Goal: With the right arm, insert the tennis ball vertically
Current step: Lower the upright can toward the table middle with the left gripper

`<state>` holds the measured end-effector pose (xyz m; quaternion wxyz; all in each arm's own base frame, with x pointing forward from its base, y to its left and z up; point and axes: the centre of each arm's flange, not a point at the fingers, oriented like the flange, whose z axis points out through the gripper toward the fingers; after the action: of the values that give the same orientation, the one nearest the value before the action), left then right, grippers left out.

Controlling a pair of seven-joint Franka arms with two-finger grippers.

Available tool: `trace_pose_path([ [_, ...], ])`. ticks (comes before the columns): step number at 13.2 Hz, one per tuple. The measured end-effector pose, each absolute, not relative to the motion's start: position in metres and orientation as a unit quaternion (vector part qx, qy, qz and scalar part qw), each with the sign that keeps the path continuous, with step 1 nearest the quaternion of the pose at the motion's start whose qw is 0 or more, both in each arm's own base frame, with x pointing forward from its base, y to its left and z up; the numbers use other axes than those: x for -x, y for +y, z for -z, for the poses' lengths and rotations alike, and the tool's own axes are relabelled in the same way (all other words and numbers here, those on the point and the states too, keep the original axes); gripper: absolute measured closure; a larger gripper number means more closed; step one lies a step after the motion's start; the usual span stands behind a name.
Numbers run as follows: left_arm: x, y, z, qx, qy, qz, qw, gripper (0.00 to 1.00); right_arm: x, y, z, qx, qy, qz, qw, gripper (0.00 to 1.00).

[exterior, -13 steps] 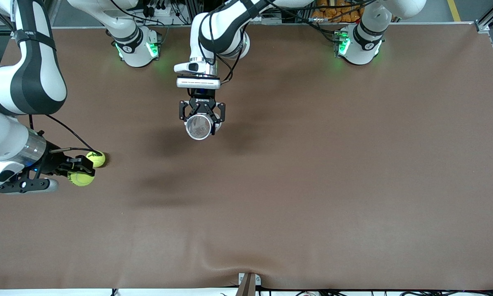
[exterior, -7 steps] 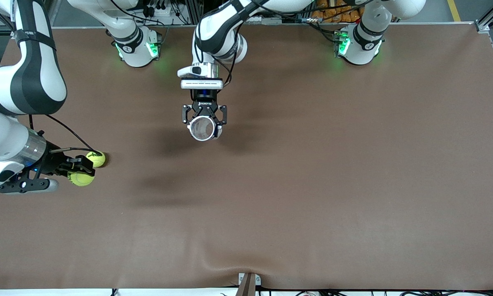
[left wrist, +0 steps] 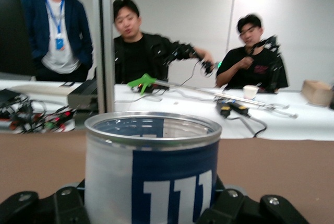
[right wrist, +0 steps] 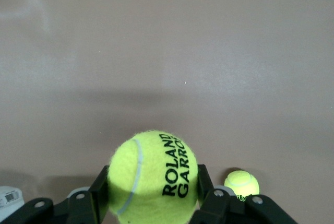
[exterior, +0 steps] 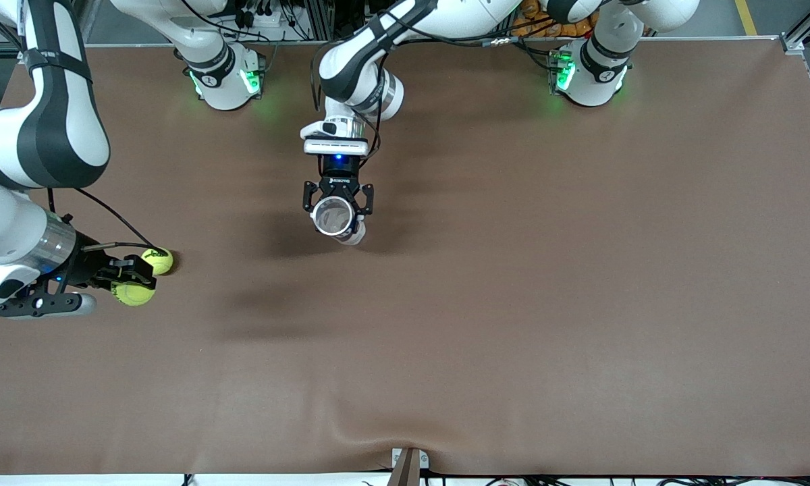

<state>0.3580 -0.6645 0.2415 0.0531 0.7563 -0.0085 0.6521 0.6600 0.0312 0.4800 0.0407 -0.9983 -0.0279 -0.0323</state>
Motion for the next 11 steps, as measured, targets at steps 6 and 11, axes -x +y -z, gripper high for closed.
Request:
trace_pose_path([
  [6, -0.362, -0.657, -0.213, -0.72, -0.019, -0.691, 0.063, 0.23, -0.66, 0.031, -0.48, 0.998, -0.028, 0.032, 0.041, 0.33],
  [11, -0.36, -0.654, -0.197, -0.712, -0.036, -0.698, 0.064, 0.21, -0.66, 0.032, -0.48, 0.998, -0.027, 0.032, 0.044, 0.33],
])
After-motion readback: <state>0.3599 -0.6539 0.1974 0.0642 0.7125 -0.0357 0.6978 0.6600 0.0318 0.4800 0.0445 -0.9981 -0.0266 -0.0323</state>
